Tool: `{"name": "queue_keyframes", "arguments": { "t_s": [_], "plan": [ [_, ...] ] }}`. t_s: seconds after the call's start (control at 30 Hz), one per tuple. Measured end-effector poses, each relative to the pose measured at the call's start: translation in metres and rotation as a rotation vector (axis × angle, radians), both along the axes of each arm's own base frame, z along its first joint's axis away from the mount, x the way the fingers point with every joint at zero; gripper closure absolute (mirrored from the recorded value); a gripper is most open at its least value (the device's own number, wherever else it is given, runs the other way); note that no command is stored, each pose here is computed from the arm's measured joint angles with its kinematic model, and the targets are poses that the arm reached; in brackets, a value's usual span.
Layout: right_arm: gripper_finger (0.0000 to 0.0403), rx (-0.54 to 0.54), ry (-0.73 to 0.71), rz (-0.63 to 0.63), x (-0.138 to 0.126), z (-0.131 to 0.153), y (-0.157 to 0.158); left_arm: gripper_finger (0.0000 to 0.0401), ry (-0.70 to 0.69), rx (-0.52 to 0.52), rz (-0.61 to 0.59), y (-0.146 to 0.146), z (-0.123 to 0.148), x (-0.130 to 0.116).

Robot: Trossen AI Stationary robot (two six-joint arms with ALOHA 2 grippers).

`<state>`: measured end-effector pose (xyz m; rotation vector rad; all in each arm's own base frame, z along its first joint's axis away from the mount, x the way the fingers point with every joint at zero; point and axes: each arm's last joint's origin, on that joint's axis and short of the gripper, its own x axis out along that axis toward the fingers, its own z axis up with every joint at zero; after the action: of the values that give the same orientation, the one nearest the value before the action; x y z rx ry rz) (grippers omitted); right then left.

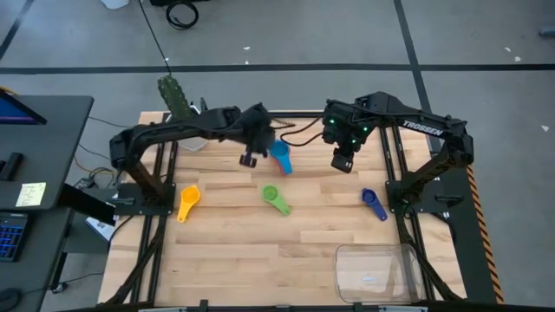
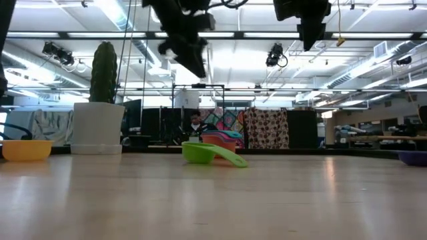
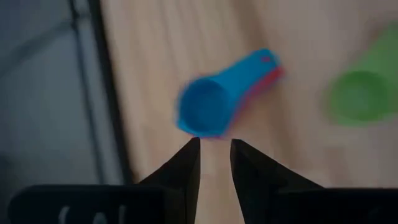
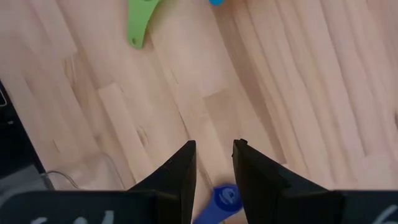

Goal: Nest measuring cups in basket
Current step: Stack the yellow measuring cup on top of the light blue measuring cup

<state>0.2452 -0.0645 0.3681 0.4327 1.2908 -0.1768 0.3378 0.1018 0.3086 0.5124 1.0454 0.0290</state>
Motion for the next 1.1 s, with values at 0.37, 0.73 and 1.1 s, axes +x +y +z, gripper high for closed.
{"name": "queue_keyframes", "arguments": {
  "t_s": [0.37, 0.73, 1.1],
  "plan": [
    [0.0293, -0.037, -0.010, 0.139, 0.002, 0.000, 0.009, 0.0308, 0.183, -0.333, 0.373, -0.073, 0.001, -0.029],
    [0.0293, -0.011, -0.015, 0.080, 0.006, 0.000, 0.020, 0.0308, 0.329, -0.403, 1.084, -0.111, -0.003, -0.062],
    [0.0293, 0.001, -0.016, 0.068, 0.008, 0.001, 0.027, 0.0308, 0.373, -0.222, 1.356, -0.147, -0.054, -0.088]
  ]
}}
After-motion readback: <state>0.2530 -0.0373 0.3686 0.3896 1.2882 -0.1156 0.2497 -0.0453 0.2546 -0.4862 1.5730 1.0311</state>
